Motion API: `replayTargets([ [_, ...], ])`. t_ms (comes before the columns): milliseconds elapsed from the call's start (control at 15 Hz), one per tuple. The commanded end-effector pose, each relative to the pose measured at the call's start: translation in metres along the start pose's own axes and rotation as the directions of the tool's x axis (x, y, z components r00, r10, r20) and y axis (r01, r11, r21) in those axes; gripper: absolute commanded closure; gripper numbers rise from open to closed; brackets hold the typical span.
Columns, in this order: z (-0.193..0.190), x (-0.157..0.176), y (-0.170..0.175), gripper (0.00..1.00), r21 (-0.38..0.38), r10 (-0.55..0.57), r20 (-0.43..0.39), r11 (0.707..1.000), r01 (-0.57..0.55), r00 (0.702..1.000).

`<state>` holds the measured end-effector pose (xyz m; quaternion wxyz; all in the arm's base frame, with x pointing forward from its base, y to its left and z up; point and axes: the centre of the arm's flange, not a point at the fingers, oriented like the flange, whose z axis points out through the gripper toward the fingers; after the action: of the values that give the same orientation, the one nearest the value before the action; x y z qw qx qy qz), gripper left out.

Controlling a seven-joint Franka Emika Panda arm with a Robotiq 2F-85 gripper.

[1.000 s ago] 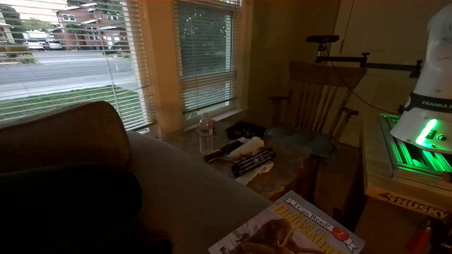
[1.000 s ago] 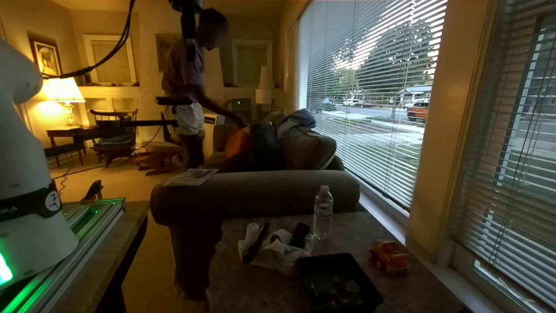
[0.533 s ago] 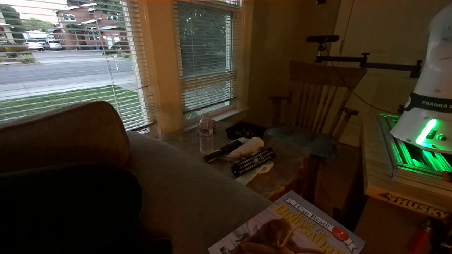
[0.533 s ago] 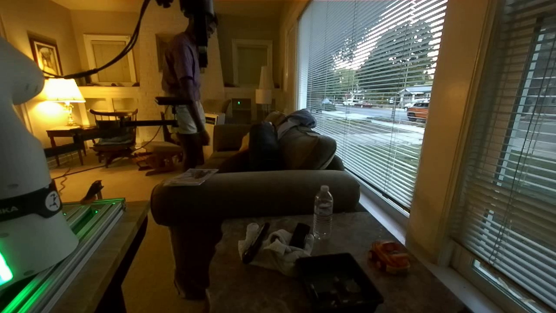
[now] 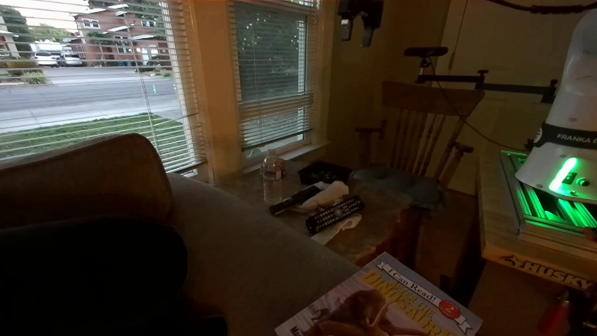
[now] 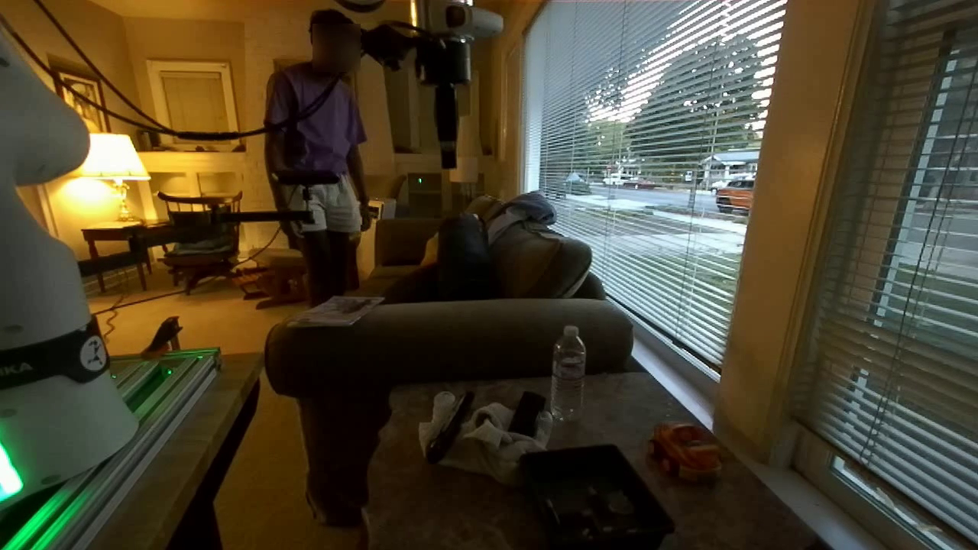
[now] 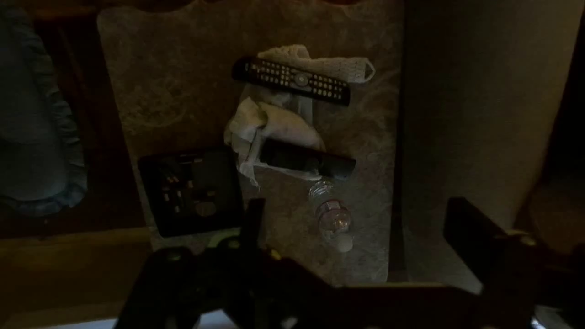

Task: Bring the empty bottle closer to the black tray

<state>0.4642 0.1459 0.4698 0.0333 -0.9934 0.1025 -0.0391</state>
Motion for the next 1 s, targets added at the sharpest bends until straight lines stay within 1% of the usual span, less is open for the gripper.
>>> replayTargets([
  [0,0.021,0.061,-0.009,0.00,0.021,0.124,-0.034,0.992,-0.123,0.992],
  [200,0.048,0.089,-0.009,0.00,0.054,0.208,-0.107,0.978,-0.203,0.972],
  [400,0.078,0.108,-0.014,0.00,0.071,0.302,-0.195,0.953,-0.294,0.933],
  [600,0.106,0.118,-0.019,0.00,0.084,0.389,-0.235,0.921,-0.381,0.891],
  [733,0.123,0.119,-0.023,0.00,0.083,0.406,-0.195,0.914,-0.398,0.893],
  [800,0.111,0.109,-0.008,0.00,0.081,0.378,-0.193,0.926,-0.370,0.905],
  [933,0.124,0.111,-0.012,0.00,0.074,0.389,-0.178,0.921,-0.382,0.904],
])
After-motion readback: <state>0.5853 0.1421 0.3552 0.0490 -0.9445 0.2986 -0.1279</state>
